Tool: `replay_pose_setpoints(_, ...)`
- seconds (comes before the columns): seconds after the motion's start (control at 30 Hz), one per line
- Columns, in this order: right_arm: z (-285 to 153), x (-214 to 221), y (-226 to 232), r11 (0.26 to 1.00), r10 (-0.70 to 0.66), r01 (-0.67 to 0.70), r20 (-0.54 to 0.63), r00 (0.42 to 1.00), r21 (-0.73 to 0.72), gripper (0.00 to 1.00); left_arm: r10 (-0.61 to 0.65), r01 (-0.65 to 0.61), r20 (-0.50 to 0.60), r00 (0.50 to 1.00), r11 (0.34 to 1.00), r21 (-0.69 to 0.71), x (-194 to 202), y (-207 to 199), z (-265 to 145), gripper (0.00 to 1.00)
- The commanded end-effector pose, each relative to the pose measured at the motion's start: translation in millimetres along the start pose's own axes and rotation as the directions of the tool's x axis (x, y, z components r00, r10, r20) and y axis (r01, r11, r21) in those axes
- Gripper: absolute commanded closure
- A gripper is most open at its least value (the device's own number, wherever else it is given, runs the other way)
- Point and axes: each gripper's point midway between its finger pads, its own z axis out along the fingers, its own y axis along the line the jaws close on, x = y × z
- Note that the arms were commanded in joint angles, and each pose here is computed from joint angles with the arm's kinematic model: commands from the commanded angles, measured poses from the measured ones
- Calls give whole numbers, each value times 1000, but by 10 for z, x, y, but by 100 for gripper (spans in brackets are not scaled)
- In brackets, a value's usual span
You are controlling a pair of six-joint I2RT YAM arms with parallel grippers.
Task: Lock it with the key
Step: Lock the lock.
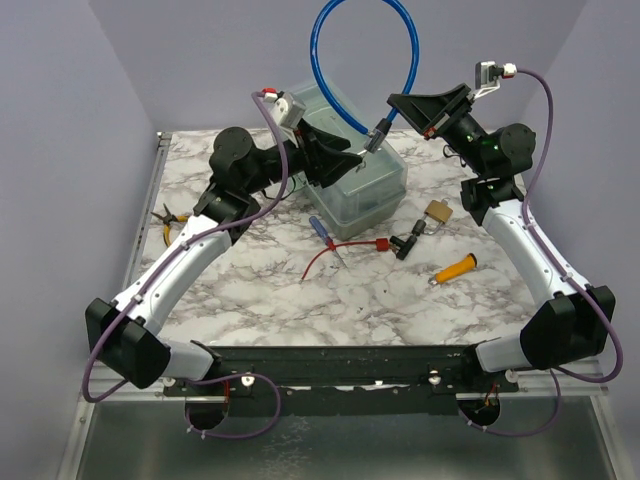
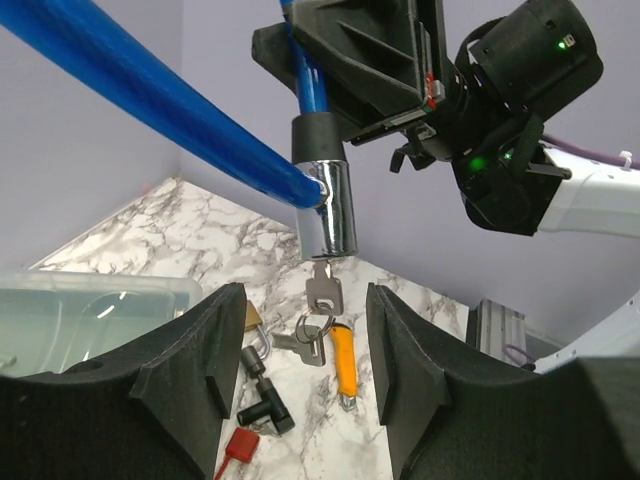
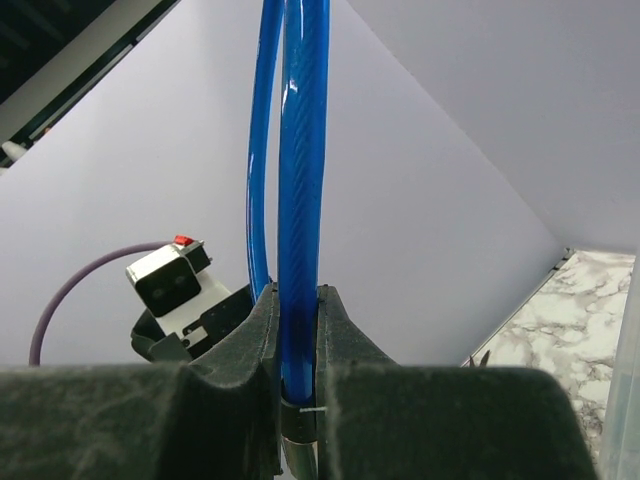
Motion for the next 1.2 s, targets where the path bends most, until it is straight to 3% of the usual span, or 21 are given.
replay_pose_setpoints(0.0,37,-163,218,997,-50,53,46,998,-65,100,-12,11,29,1000,999,31,-126,-30,105,44)
replay_pose_setpoints(0.37,41,-174,262,996,-51,55,44,998,-73,100,-133,134,-8,991,988,79,-13,-73,166,56)
replay_pose_setpoints(0.6,41,-177,265,996,-53,56,45,998,-73,100,-186,190,-41,982,973,127,66,-145,176,58)
replay_pose_setpoints(0.93,41,-180,289,995,-54,57,44,998,-80,100,-260,265,-53,964,945,190,30,-229,173,79)
replay_pose_setpoints(1.17,35,-185,317,995,-53,57,44,998,-87,100,-305,311,-59,951,930,198,16,-190,154,100)
